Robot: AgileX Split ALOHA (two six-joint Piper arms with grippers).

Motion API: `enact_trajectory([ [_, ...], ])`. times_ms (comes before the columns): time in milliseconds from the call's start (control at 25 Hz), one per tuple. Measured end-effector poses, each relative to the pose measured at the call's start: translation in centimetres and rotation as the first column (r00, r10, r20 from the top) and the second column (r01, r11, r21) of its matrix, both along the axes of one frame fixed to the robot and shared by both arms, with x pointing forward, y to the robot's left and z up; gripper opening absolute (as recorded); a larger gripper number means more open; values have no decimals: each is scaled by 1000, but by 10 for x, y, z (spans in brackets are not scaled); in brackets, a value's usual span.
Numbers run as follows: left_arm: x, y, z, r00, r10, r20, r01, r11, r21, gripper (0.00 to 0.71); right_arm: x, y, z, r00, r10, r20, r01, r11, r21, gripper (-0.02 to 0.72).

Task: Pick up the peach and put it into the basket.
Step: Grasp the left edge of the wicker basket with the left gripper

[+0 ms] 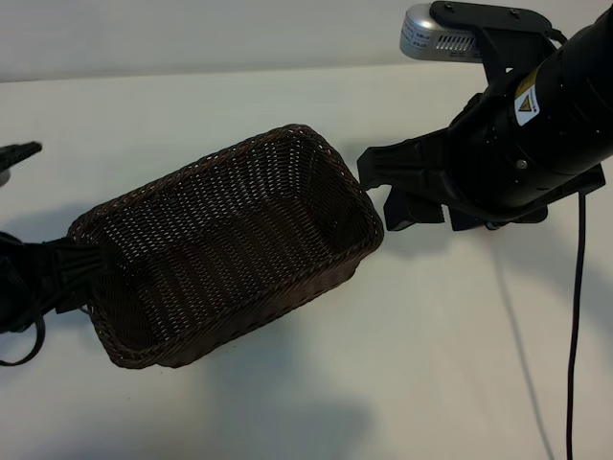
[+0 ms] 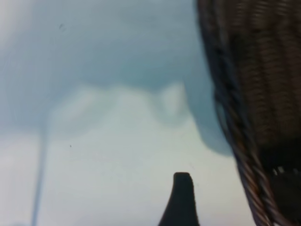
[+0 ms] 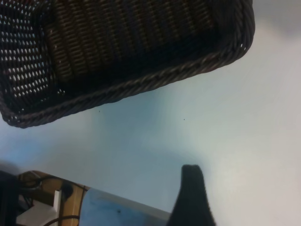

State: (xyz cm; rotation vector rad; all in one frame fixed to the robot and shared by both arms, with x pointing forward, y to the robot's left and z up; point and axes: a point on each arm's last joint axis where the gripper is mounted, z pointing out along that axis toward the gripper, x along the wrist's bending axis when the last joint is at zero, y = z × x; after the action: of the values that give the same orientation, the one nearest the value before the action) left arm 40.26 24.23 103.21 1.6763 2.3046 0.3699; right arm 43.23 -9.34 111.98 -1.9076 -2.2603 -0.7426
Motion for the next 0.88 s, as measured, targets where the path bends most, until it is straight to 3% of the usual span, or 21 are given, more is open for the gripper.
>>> enact_trajectory([
  [160,8,15,-3,996,81,26,-80,997,-16,587,0,0,0,1000,0,0,0,1000,0,533],
  [280,15,21,-8,997,81,1,-81,996,-49,587,0,0,0,1000,0,0,0,1000,0,533],
  [440,28,23,-23,996,60,-60,-67,990,-123,587,0,0,0,1000,0,0,0,1000,0,533],
  [880,63,16,-68,988,63,-144,-89,980,-179,587,0,0,0,1000,0,0,0,1000,0,533],
])
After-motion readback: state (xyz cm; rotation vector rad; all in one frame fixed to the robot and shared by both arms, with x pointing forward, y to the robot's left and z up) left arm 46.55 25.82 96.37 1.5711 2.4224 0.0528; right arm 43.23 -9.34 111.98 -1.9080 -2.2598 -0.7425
